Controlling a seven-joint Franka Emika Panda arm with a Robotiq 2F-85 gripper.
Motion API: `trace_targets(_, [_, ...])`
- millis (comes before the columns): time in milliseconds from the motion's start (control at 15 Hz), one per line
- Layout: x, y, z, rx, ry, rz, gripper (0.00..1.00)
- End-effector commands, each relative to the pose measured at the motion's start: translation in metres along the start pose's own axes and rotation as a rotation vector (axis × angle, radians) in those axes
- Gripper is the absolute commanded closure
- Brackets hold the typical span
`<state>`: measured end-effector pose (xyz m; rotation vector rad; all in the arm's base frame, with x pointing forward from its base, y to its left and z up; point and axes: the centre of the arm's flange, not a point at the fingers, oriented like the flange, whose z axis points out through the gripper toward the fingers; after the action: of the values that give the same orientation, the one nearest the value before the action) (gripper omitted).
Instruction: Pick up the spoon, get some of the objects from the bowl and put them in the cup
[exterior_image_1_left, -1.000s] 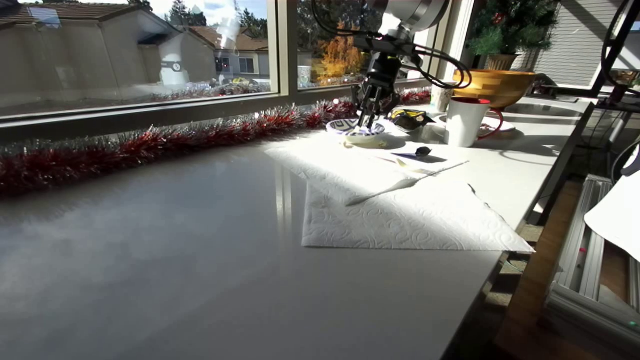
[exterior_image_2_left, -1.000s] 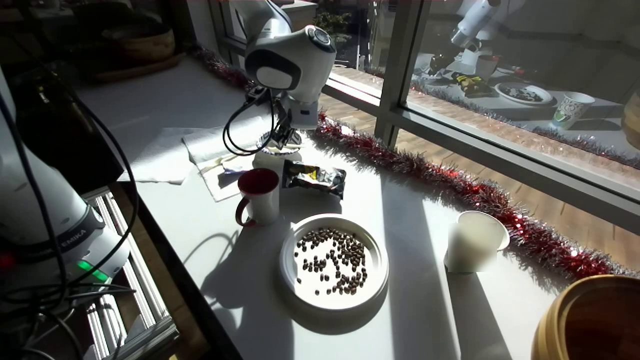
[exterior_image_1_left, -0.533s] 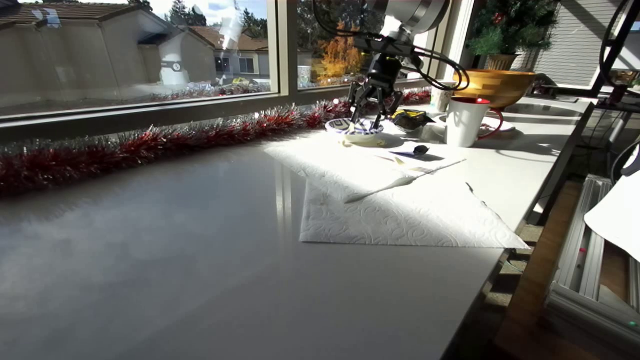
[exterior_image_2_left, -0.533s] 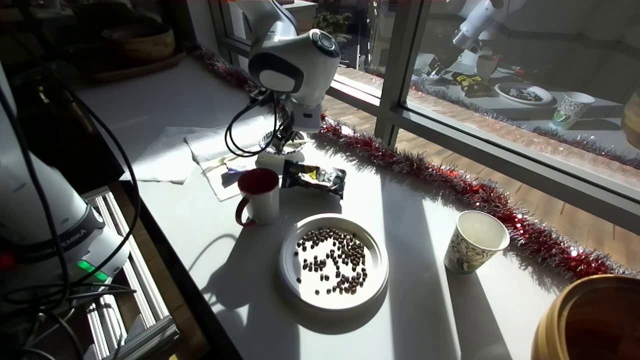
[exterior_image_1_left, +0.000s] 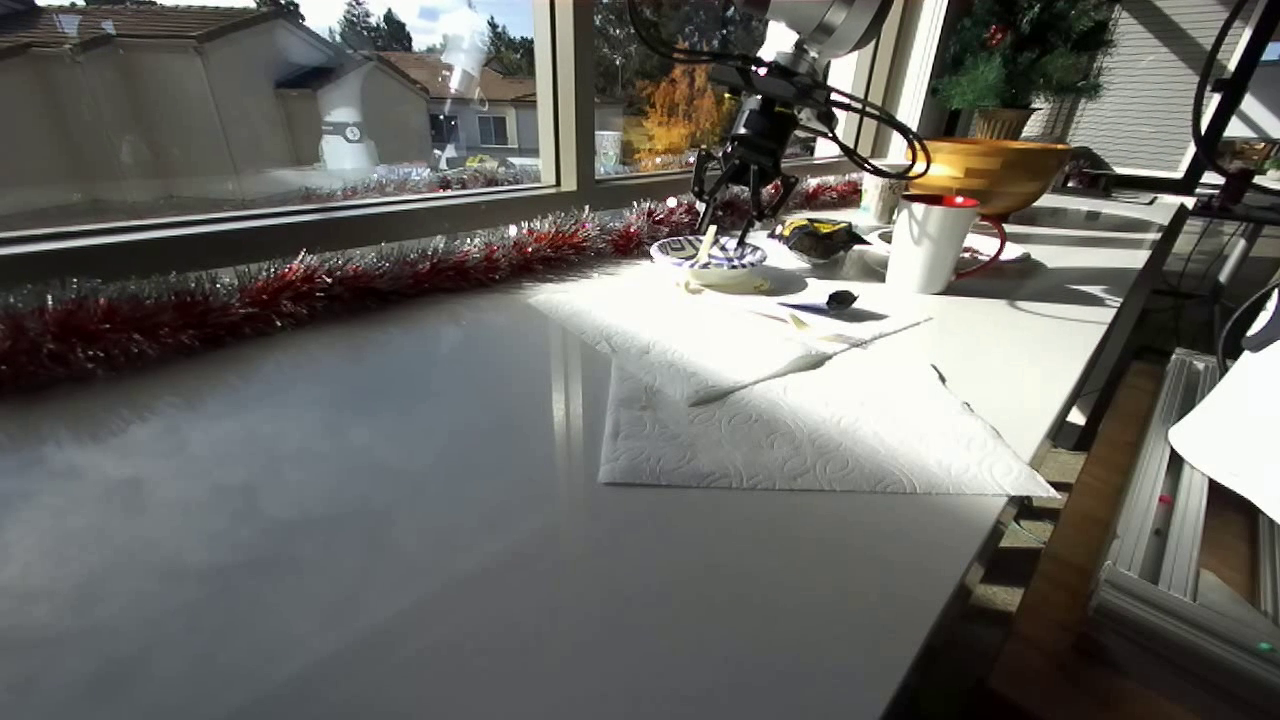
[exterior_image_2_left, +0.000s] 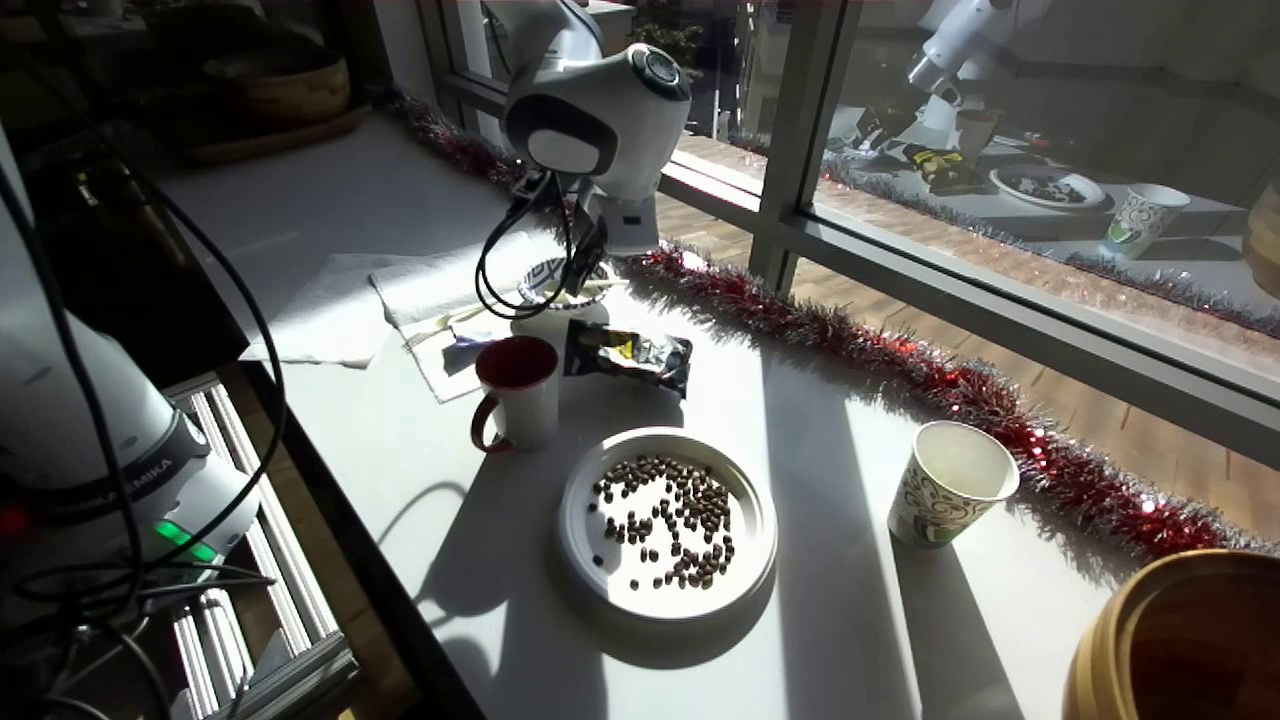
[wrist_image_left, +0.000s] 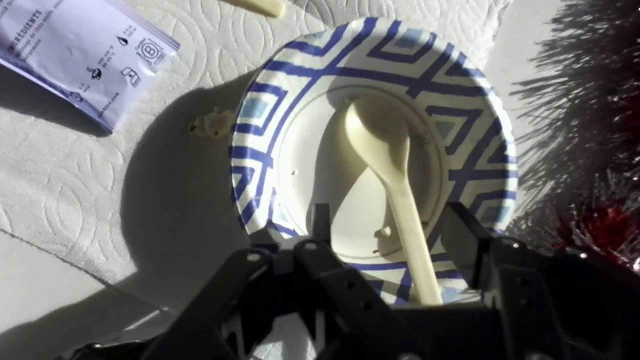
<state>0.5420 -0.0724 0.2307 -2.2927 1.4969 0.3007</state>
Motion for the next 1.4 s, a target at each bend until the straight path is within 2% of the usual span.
trace_targets(0, [0.0,-0.016,-0.003,0.011,0.012,-0.109,0.43])
trace_targets(133, [-0.001,-0.022,0.0,0.004,0.008,-0.156,0.46])
trace_targets(400, [-0.002,-0.03,0.008,-0.009,0.001,-0.211,0.68])
trace_targets(867, [0.009,-0.025,0.024,-0.079,-0.004,-0.229,0.64])
trace_targets(933, [0.009,-0.025,0.026,-0.083,-0.002,-0.231,0.69])
trace_targets(1000, [0.01,-0.025,0.028,-0.085,0.001,-0.232,0.85])
trace_targets(1133, [0.008,-0.024,0.025,-0.084,0.004,-0.228,0.97])
trace_targets(1267, [0.003,-0.018,0.012,-0.082,0.002,-0.221,1.0])
trace_targets(1333, [0.0,-0.014,0.004,-0.087,-0.002,-0.213,0.97])
